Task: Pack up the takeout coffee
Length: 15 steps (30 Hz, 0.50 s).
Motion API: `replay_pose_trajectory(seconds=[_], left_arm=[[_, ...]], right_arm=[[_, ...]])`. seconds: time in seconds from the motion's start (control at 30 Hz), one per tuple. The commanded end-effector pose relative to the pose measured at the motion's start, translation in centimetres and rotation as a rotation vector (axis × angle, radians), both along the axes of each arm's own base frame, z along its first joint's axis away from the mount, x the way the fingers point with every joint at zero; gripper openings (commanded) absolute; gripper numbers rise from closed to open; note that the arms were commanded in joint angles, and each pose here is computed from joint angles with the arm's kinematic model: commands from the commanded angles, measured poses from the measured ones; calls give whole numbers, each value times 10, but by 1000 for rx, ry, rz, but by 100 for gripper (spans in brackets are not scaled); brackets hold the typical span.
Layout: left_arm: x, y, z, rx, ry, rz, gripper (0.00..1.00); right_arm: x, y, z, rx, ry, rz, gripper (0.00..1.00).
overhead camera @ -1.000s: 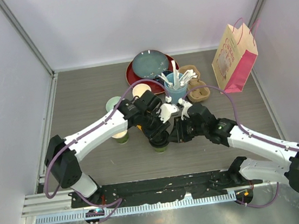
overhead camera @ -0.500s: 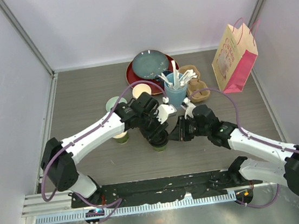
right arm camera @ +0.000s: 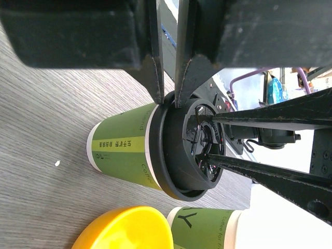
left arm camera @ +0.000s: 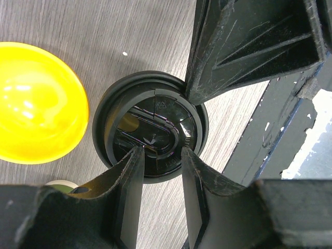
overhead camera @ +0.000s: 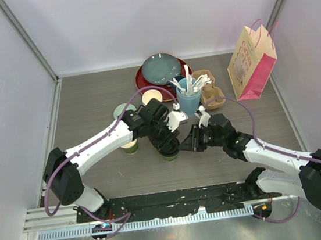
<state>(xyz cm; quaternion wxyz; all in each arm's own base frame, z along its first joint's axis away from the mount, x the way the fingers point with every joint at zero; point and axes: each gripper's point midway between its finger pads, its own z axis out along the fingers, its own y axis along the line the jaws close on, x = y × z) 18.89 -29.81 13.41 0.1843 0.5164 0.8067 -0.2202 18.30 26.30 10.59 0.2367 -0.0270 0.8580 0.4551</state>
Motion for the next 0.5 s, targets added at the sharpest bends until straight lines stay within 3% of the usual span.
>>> replay_pose_trajectory(seconds=[0.0,0.47], left_arm=[[-5,3,-27,46,60,-15,39],[6,-5,7,-25,13,-16,41]], right_arm=[[-47,-58,-96,-343,237,-20,1],[-4,-23,27,-166,-68,24,22]])
